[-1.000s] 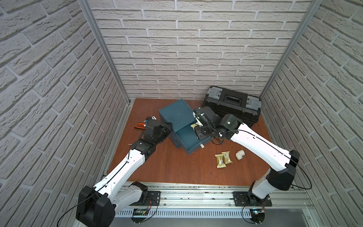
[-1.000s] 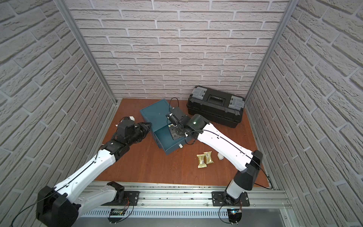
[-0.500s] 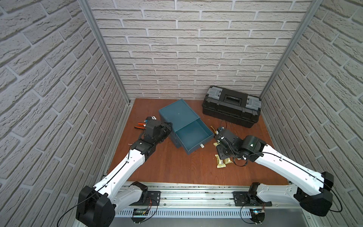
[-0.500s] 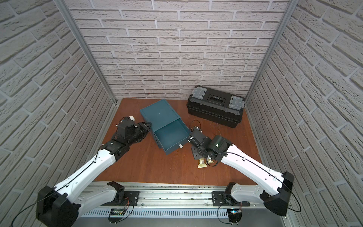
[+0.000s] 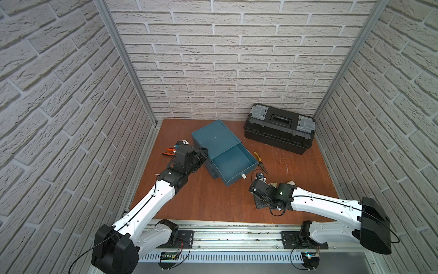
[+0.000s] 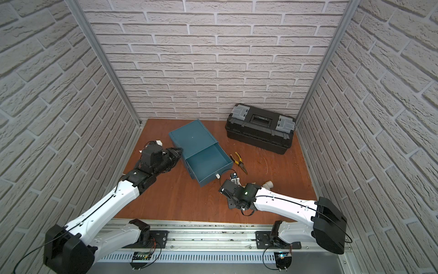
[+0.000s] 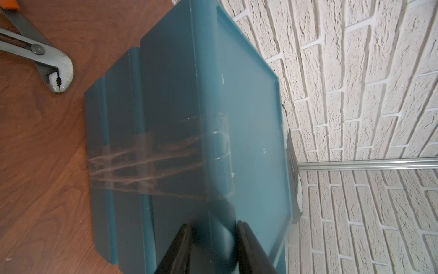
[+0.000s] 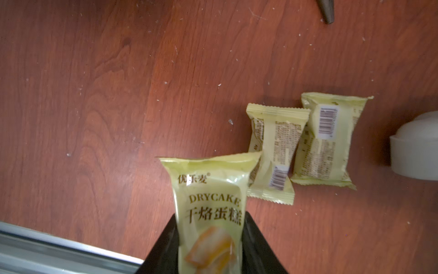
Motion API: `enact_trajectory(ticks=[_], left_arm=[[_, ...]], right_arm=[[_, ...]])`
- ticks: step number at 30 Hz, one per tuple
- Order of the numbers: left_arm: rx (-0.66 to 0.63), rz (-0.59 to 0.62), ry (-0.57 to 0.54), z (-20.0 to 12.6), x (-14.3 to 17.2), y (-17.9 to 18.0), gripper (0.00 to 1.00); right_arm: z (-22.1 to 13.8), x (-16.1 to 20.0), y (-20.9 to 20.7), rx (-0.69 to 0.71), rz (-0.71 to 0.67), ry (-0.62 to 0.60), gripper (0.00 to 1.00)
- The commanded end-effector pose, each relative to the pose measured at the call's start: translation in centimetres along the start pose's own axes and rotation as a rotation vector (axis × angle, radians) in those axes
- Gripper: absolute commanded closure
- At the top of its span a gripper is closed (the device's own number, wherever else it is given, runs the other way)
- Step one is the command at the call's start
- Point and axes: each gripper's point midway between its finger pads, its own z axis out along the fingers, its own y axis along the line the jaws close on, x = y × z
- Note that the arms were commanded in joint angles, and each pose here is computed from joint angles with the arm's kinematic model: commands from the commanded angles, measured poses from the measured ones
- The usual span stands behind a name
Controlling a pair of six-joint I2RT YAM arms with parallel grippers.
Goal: Take the cookies out of the drawer
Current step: Place the cookie at the center of the board.
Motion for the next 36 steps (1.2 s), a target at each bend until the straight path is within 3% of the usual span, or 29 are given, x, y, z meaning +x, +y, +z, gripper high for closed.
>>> enact_trajectory(ticks=[1,14,19,22,25,32,36], left_arm=[[-0.102,-0.003,0.064,0.0,1.7,3.1,0.66],[-0.099,-0.007,0.062,0.0,1.7,3.1,0.67],[-0.098,-0.007,0.062,-0.1,1.7,3.1,0.67],[-0.096,-0.004,0.060,-0.1,1.6,3.0,0.67],[-0.095,-0.004,0.062,-0.1,1.7,3.0,0.67],[-0.089,-0.005,0.062,0.0,1.6,2.9,0.67],[-0.089,-0.005,0.062,0.0,1.6,2.9,0.67]], right_arm=[[1.0,-1.7,1.6,-0.037,0.045,-0.084,0.67],[5.5,-0.7,1.5,0.022,0.034,-0.060,0.63],[5.9,-0.5,1.1,0.035,0.034,-0.049,0.47],[5.2,-0.6,0.8,0.039,0.034,-0.061,0.36],[4.0,-1.0,0.4,0.029,0.017,-0.081,0.32],[-0.6,-1.7,1.1,-0.107,-0.188,-0.176,0.31],[-4.0,-3.3,1.8,-0.200,-0.298,-0.301,0.30]])
